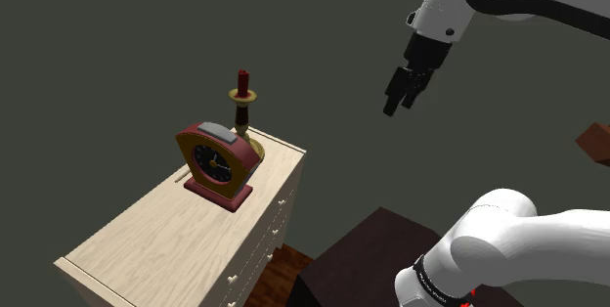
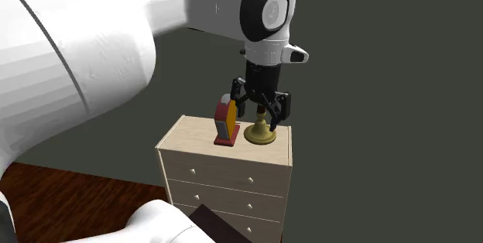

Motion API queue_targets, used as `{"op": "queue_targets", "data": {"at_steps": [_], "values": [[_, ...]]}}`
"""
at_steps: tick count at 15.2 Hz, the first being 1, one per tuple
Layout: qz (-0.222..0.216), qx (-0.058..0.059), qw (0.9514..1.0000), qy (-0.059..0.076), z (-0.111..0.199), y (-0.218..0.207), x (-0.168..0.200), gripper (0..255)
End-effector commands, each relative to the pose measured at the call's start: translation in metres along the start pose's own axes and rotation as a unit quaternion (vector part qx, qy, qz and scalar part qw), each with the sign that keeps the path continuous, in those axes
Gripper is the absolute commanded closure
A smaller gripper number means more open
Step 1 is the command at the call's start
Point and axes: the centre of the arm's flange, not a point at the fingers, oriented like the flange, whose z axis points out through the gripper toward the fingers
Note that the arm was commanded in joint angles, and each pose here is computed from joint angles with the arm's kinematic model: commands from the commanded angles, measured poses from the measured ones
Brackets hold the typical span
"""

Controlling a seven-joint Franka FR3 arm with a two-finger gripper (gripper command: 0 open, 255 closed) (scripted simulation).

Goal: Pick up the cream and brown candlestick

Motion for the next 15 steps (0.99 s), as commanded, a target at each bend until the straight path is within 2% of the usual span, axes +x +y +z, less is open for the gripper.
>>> {"op": "queue_targets", "data": {"at_steps": [1,15], "values": [[0.000,0.000,1.0000,0.000,0.000,0.000,0.000,0],[0.018,-0.014,0.9997,0.006,0.012,-0.090,0.162,0]]}}
